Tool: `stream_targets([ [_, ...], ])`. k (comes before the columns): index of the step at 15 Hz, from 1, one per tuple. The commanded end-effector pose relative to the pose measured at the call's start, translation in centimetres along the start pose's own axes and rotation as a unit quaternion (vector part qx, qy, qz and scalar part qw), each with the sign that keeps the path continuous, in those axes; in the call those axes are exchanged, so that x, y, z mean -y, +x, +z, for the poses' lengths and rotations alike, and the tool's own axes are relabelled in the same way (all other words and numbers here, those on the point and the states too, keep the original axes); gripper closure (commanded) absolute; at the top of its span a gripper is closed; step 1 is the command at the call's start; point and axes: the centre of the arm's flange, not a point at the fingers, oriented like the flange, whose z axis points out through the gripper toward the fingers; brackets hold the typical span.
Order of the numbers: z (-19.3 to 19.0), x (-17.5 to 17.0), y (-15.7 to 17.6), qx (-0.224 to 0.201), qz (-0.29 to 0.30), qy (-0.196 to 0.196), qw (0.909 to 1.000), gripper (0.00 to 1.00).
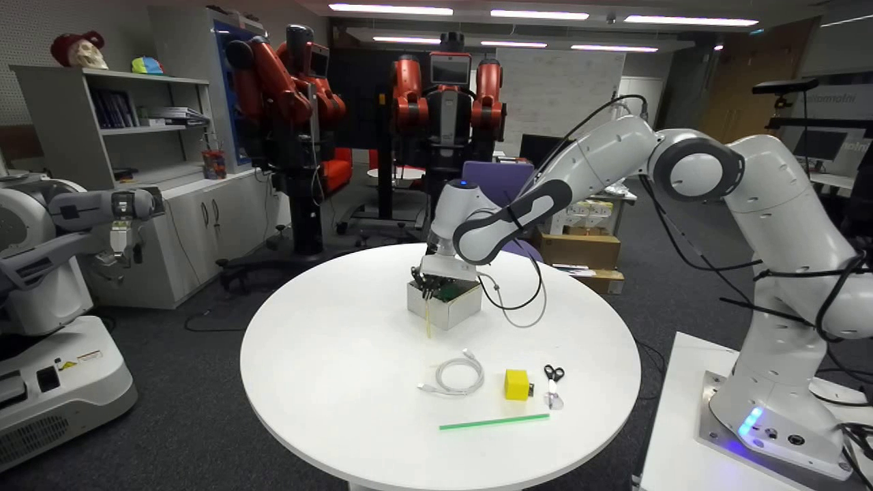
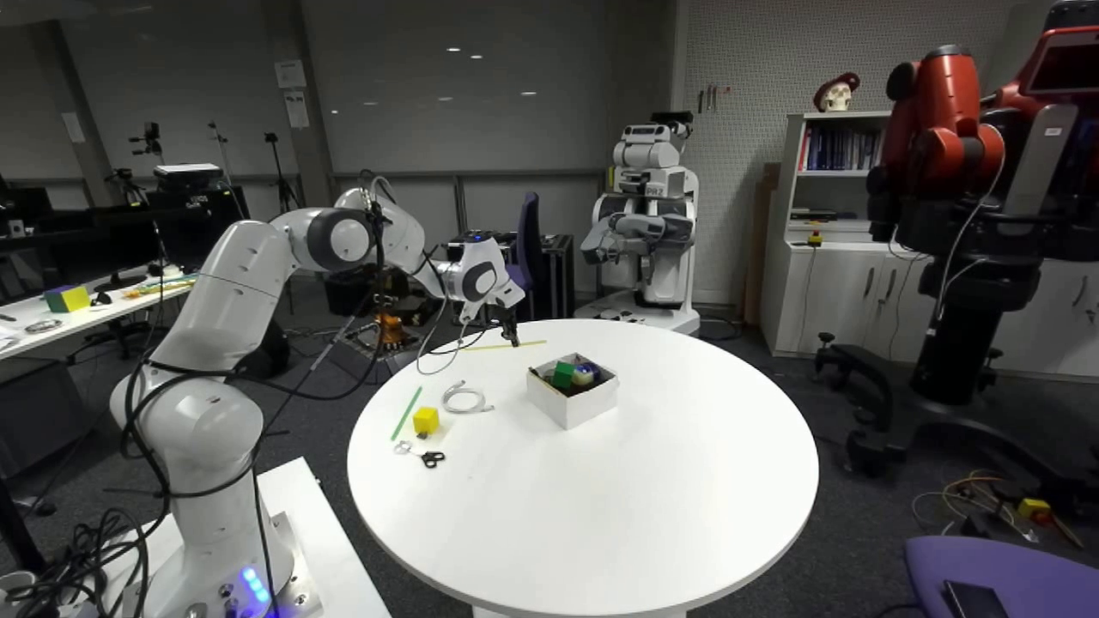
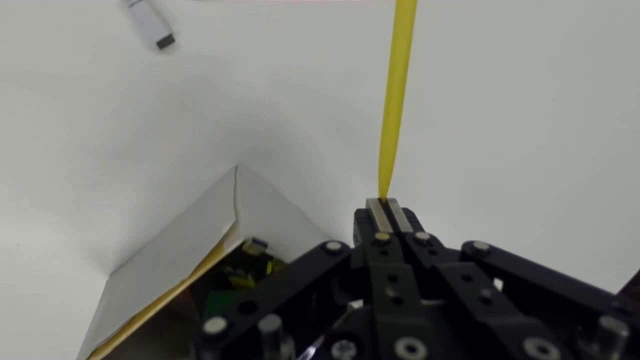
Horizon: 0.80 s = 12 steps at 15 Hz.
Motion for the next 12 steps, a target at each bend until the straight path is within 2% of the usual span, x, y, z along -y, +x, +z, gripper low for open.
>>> stream_targets([
  [1, -4.6, -3.9, 2.7, -0.056, 0.022, 0.016, 0.9981, 1.0],
  [7, -6.5, -8.3, 8.5, -0.152, 0.056, 0.017, 0.9867, 1.0],
  [12, -5.1, -10.1, 9.9, -0.21, 0.061, 0.017, 0.9757, 1.0],
])
